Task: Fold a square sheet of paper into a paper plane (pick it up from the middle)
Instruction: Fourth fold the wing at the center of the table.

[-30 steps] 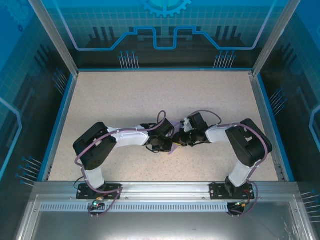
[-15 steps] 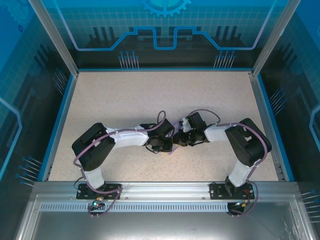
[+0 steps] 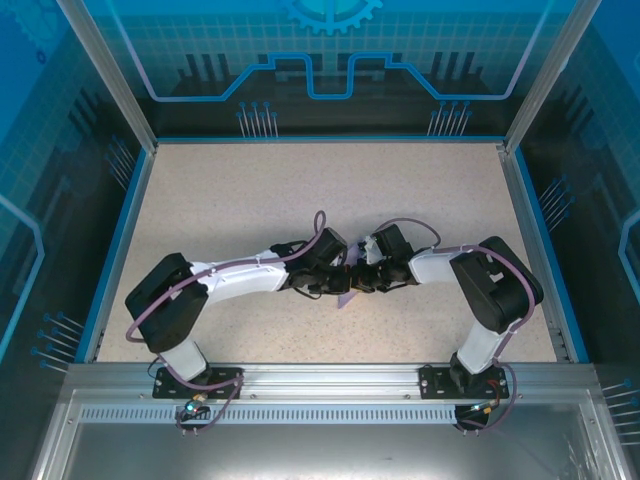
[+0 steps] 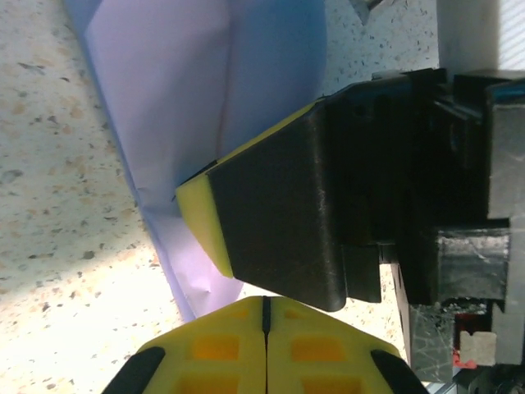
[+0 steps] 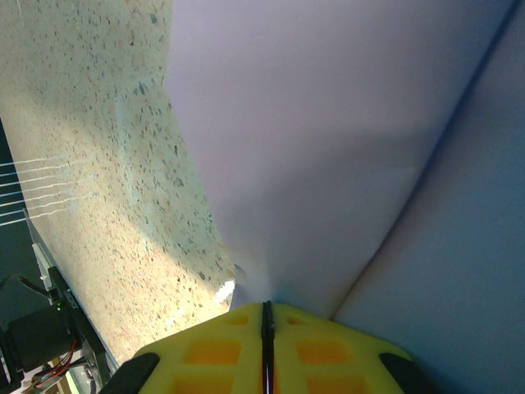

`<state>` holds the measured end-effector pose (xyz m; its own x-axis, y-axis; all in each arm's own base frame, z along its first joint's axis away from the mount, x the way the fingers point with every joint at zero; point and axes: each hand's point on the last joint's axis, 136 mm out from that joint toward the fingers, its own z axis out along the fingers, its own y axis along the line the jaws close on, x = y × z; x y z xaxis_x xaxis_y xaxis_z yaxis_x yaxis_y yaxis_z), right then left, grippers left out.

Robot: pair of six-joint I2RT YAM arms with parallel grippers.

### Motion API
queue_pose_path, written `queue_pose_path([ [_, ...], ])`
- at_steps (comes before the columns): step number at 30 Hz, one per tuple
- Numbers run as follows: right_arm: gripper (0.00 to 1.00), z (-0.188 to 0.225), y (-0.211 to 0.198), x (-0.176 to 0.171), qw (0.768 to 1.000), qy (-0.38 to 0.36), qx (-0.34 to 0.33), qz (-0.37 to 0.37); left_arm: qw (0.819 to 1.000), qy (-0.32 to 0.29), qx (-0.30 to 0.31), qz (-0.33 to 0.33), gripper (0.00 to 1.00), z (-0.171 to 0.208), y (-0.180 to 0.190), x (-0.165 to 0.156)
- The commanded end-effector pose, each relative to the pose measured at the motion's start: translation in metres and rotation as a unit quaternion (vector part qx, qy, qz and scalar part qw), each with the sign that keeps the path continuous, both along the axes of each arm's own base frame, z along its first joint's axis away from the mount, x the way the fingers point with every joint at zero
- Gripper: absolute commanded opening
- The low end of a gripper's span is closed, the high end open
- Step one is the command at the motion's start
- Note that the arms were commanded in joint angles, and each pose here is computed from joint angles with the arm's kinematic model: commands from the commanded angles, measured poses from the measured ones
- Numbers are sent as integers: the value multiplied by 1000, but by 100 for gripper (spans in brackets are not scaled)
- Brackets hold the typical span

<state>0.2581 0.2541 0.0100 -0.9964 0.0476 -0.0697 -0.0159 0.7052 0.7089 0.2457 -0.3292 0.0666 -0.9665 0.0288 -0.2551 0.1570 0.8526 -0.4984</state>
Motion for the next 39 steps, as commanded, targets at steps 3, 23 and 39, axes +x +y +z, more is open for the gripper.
queue_pose_path([
  [3, 10, -28, -21, -21, 998, 35, -59, -1, 1000, 25, 0, -8, 4, -24, -4, -9],
  [23, 10, -29, -22, -21, 998, 44, -45, -7, 999, 8, -39, 3, 0, -32, 4, -15],
  [39, 10, -27, -22, -19, 998, 41, -46, -7, 996, 1, -88, 9, 0, -18, -1, -8],
])
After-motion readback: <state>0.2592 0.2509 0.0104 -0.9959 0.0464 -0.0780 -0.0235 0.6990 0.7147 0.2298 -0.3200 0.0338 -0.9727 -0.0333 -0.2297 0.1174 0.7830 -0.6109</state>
